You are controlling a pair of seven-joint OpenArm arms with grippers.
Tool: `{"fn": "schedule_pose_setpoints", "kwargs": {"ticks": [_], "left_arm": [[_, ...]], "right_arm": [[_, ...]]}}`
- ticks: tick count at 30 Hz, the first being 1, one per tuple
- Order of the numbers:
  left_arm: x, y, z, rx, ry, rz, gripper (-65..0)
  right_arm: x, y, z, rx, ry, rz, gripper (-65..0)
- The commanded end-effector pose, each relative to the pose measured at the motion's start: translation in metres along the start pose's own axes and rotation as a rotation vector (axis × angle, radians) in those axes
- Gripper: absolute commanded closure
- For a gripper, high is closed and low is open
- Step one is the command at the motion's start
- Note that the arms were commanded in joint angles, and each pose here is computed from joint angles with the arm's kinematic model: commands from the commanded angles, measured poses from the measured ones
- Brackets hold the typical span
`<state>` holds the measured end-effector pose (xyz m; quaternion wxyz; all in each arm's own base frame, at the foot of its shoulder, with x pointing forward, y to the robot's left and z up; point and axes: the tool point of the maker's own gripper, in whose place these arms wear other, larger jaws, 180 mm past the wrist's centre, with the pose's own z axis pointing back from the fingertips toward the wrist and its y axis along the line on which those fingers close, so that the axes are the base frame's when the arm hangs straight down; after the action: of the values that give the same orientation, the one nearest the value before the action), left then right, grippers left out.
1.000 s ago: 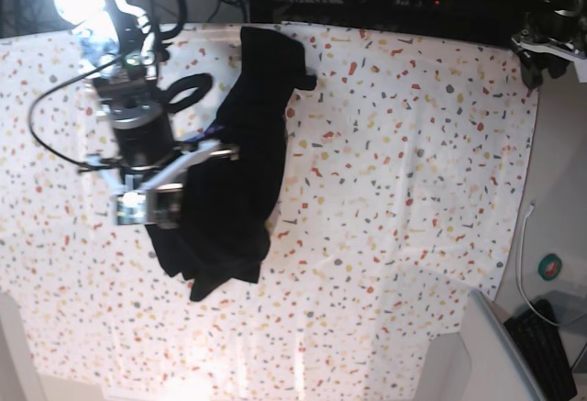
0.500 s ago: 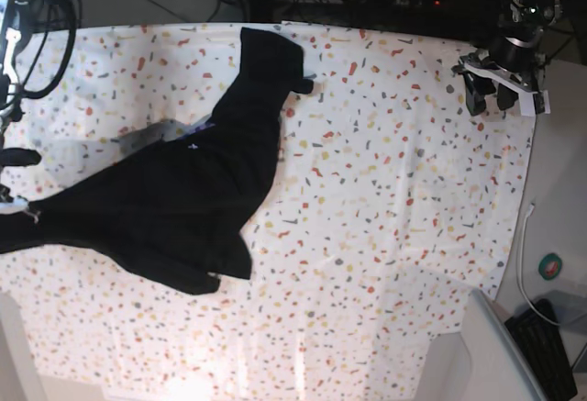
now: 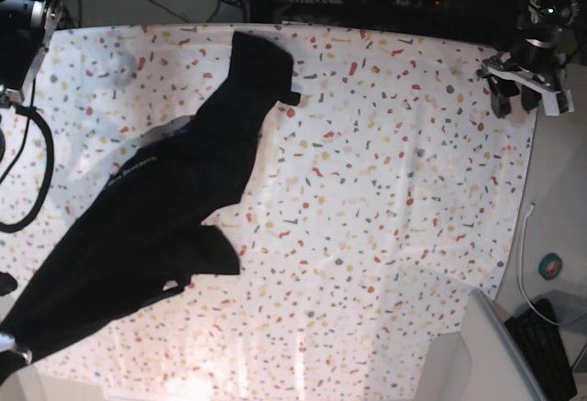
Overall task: Layout the t-shirt on the table in an organized manner, then fold the t-shirt properly
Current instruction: 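Lift and shake the shirt with the right gripper, then release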
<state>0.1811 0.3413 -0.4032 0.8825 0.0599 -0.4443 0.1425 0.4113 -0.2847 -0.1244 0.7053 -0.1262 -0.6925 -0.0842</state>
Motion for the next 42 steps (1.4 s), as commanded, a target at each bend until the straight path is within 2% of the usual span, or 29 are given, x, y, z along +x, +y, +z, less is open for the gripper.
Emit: {"fn": "schedule_pose_setpoints", "kwargs": {"ticks": [1,3,5,9,12,15,17,20,24,27,30,34,36,39,42], "left_arm": [[0.017,0.013,0.003,0.03,-0.055,0.006,-33.4],[0.022,0.027,0.007,0.066,-0.07,0.014,-33.4],[0.026,0.038,0.011,0.093,-0.081,0.016,-33.4],[0.028,0.048,0.015,0.119,-0.09,0.022,-33.4],[0.028,0.047,0.015,0.118,-0.09,0.023,-33.4],[0.027,0.048,0.016,0.119,-0.086,0.02,-33.4],[0.026,0.048,0.017,0.119,-0.084,0.019,-33.4],[0.024,0.048,0.016,0.12,-0.08,0.022,-33.4],[0.023,0.048,0.017,0.12,-0.078,0.023,-33.4],[0.023,0.048,0.017,0.12,-0.078,0.023,-33.4],[0.024,0.048,0.016,0.12,-0.081,0.025,-33.4],[0.026,0.047,0.014,0.117,-0.086,0.027,-33.4],[0.027,0.047,0.014,0.117,-0.087,0.025,-33.4],[0.026,0.047,0.014,0.118,-0.085,0.025,-33.4],[0.02,0.048,0.013,0.121,-0.073,0.034,-33.4]], "right_arm": [[0.032,-0.001,-0.002,0.006,-0.094,0.017,0.0],[0.046,0.004,-0.006,0.026,-0.126,0.024,0.0],[0.05,0.022,-0.007,0.071,-0.134,0.037,0.0],[0.035,0.053,-0.012,0.147,-0.094,0.067,0.0],[0.025,0.068,-0.039,0.17,-0.043,0.07,0.0],[0.035,0.062,-0.075,0.14,-0.012,0.052,0.0],[0.065,0.044,-0.096,0.099,-0.04,0.055,0.0],[0.121,0.019,-0.11,0.05,-0.123,0.089,0.0],[0.2,-0.003,-0.1,0.004,-0.271,0.163,0.0],[0.223,0.005,-0.078,0.02,-0.335,0.205,0.0],[0.197,0.036,-0.051,0.089,-0.3,0.235,0.0],[0.117,0.087,-0.004,0.234,-0.222,0.236,0.0],[0.057,0.102,0.021,0.29,-0.116,0.201,0.0],[-0.039,0.107,0.05,0.301,0.095,0.087,0.0],[-0.106,0.123,0.088,0.336,0.217,0.01,0.0]]}}
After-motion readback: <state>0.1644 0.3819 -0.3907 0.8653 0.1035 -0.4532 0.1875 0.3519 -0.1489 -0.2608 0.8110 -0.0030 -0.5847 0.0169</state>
